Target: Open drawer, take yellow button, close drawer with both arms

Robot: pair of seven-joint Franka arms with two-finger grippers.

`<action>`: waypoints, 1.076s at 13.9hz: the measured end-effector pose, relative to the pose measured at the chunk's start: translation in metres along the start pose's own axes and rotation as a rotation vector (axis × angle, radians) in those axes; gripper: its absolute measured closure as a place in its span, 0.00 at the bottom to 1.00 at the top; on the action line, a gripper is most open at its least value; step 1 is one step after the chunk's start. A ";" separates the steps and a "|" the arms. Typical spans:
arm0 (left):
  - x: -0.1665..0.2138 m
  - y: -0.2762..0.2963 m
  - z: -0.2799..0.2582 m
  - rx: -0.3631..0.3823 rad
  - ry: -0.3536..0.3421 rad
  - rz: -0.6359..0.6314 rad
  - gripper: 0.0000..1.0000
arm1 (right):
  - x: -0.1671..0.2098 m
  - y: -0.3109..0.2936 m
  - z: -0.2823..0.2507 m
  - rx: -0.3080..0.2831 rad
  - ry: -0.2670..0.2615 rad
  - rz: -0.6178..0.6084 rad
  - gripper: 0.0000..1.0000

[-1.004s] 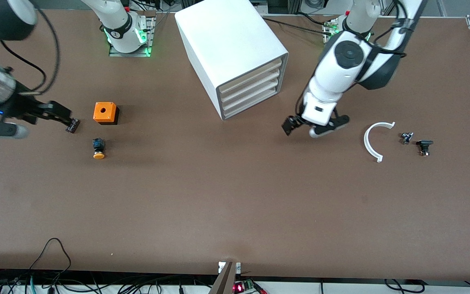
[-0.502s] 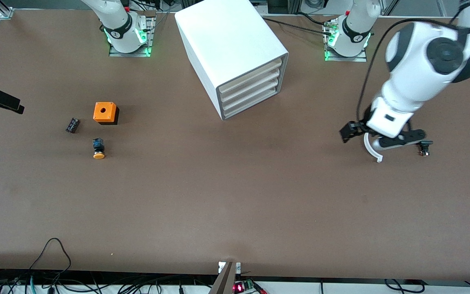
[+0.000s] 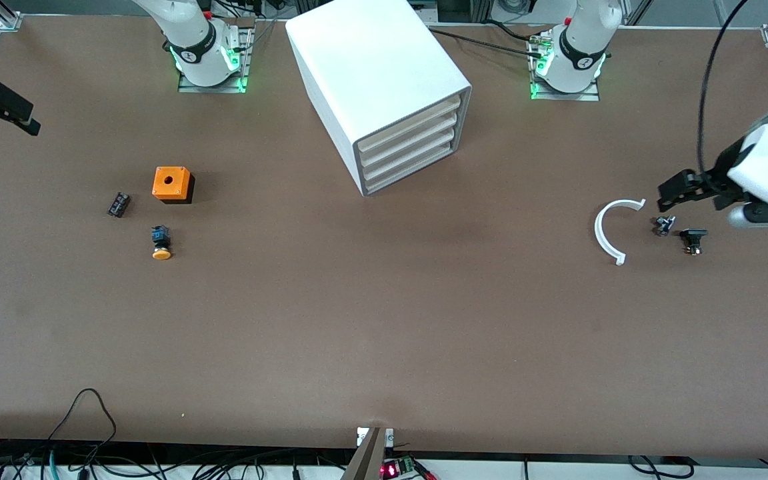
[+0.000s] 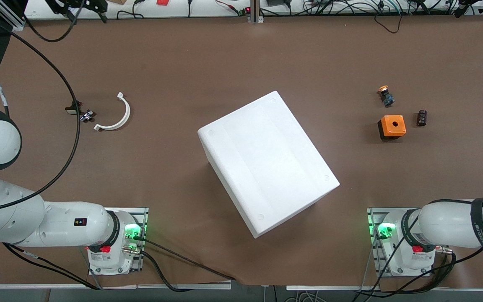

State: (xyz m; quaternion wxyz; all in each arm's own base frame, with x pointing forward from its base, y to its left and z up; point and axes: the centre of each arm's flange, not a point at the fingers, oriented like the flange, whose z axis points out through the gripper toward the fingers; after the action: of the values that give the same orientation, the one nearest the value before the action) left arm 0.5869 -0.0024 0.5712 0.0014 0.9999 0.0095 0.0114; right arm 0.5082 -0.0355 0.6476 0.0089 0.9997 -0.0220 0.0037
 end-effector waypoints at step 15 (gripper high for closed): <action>-0.007 -0.009 -0.011 0.002 -0.011 0.037 0.00 | 0.001 -0.023 0.006 -0.005 -0.014 -0.026 0.00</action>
State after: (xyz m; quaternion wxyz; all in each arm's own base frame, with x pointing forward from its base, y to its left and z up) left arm 0.5796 0.0066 0.5818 0.0002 0.9999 -0.0088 0.0058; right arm 0.5103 -0.0131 0.6412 0.0113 0.9999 -0.0089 -0.0035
